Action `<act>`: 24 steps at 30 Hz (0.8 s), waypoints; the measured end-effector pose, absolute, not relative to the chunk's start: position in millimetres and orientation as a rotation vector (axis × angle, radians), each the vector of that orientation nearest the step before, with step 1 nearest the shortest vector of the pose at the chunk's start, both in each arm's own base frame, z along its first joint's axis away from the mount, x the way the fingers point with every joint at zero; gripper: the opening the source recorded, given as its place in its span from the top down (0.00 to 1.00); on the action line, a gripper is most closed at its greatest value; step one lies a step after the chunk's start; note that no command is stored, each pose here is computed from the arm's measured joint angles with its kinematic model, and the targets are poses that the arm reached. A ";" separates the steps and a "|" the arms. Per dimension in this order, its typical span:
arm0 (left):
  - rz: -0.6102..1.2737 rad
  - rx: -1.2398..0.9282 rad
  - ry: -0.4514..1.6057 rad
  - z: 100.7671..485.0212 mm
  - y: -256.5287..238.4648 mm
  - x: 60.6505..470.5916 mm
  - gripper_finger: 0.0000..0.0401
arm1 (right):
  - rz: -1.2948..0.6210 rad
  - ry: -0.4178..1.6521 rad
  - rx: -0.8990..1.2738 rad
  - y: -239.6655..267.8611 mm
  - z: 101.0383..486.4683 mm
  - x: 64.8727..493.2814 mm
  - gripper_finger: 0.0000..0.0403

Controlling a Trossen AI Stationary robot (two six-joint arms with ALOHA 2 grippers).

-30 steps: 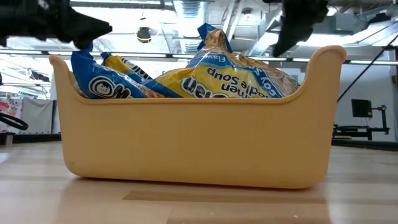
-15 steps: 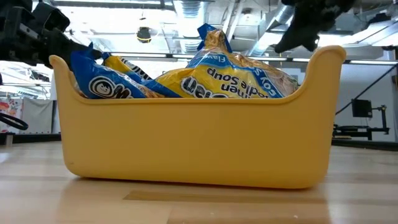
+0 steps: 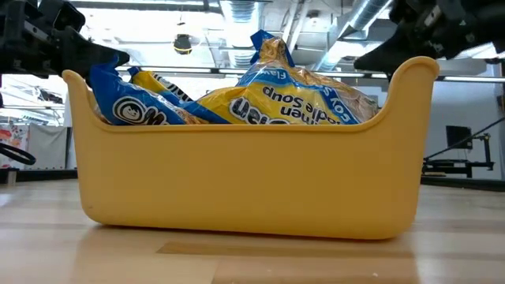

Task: Sort Maruchan noodles
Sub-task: Return to Home Position

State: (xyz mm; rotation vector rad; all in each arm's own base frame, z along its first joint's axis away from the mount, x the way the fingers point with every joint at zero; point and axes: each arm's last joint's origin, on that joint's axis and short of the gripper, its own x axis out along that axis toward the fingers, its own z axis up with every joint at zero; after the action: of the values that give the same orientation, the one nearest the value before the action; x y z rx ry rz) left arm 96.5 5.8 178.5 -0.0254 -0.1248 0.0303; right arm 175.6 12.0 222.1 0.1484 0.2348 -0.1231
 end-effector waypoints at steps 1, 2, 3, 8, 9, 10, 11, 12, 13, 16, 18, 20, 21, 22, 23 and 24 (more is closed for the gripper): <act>0.034 -0.016 -0.127 178.6 5.8 96.3 1.00 | -0.127 0.212 0.144 10.5 219.9 171.7 0.97; 0.036 -0.008 -0.127 178.7 5.9 96.3 1.00 | -0.134 0.194 0.144 8.6 216.8 167.4 0.97; 0.041 0.000 -0.132 179.1 6.0 96.3 1.00 | -0.143 0.182 0.146 6.7 213.7 163.2 0.97; 0.081 0.002 -0.128 178.7 7.2 96.3 1.00 | -0.162 0.104 0.165 1.2 203.9 140.8 0.97; 0.085 0.001 -0.128 178.7 7.3 96.3 1.00 | -0.153 0.089 0.169 1.2 202.0 136.9 0.97; 0.086 0.001 -0.127 178.6 7.3 96.3 1.00 | -0.142 0.069 0.173 1.3 200.4 132.8 0.97; 0.086 0.001 -0.125 178.4 7.4 96.3 1.00 | -0.135 0.051 0.175 1.4 199.6 129.3 0.97; 0.086 0.001 -0.123 178.2 7.3 96.4 1.00 | -0.132 0.034 0.177 1.4 198.7 126.1 0.97; 0.086 0.000 -0.121 178.0 7.4 96.4 1.00 | -0.130 0.015 0.176 1.2 198.0 123.0 0.97; 0.086 0.000 -0.118 177.7 7.4 96.4 1.00 | -0.125 -0.037 0.166 0.8 195.1 115.8 0.97; 0.086 -0.001 -0.102 176.2 7.4 96.6 1.00 | -0.124 -0.054 0.164 0.6 191.0 112.1 0.97; 0.086 -0.002 -0.077 173.8 7.4 96.8 1.00 | -0.123 -0.064 0.162 0.5 186.1 110.1 0.97; 0.086 -0.002 -0.063 172.3 7.4 96.9 1.00 | -0.123 -0.068 0.162 0.5 182.6 109.3 0.97; 0.086 -0.003 -0.045 170.6 7.4 97.0 1.00 | -0.123 -0.070 0.161 0.4 178.7 108.7 0.97; 0.086 -0.003 -0.027 168.8 7.4 97.1 1.00 | -0.123 -0.067 0.161 0.4 174.7 108.2 0.97; 0.085 -0.004 -0.020 168.2 7.4 97.2 1.00 | -0.124 -0.057 0.159 0.4 172.6 107.9 0.97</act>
State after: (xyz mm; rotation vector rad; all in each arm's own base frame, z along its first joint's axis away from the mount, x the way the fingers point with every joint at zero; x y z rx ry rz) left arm 97.2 7.4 168.2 -0.0037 -0.0196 0.0853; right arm 107.9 0.4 172.6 0.1587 -0.0572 -0.1239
